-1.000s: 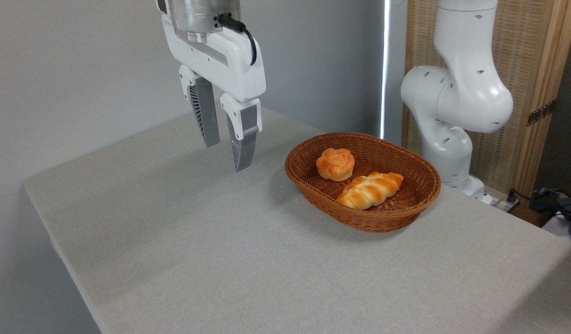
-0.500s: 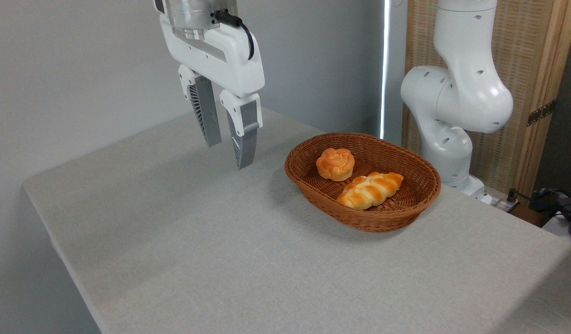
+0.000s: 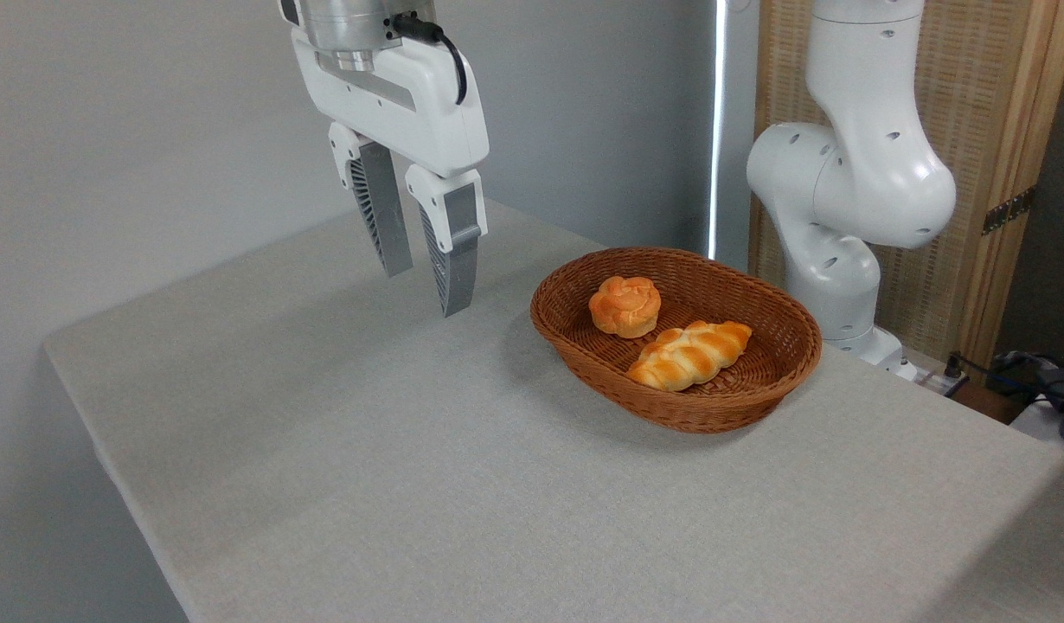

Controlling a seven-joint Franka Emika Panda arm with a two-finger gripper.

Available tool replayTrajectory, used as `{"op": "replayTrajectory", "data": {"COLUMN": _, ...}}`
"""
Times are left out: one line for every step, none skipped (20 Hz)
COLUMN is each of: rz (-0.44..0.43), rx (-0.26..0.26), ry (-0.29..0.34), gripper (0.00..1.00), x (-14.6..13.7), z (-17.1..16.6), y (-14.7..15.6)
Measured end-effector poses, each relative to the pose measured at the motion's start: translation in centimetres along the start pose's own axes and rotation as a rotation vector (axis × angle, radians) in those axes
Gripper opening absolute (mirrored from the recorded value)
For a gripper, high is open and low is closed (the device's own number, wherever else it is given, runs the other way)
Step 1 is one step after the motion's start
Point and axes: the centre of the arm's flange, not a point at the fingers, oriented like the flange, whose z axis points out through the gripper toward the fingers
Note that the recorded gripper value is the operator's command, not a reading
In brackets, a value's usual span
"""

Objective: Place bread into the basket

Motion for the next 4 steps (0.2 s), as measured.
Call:
{"op": "replayTrajectory", "data": {"rz": -0.001, "rx": 0.000, "ry": 0.001, "gripper": 1.00, "x": -0.03, "z": -0.03, "y": -0.03}}
{"op": "replayTrajectory", "data": {"rz": -0.002, "rx": 0.001, "ry": 0.001, "gripper": 1.00, "x": -0.05, "z": -0.05, "y": -0.06}}
{"op": "replayTrajectory", "data": {"rz": -0.003, "rx": 0.001, "ry": 0.001, "gripper": 1.00, "x": -0.11, "z": -0.08, "y": -0.13}}
{"op": "replayTrajectory", "data": {"rz": -0.004, "rx": 0.001, "ry": 0.001, "gripper": 1.00, "x": -0.16, "z": -0.09, "y": -0.18}}
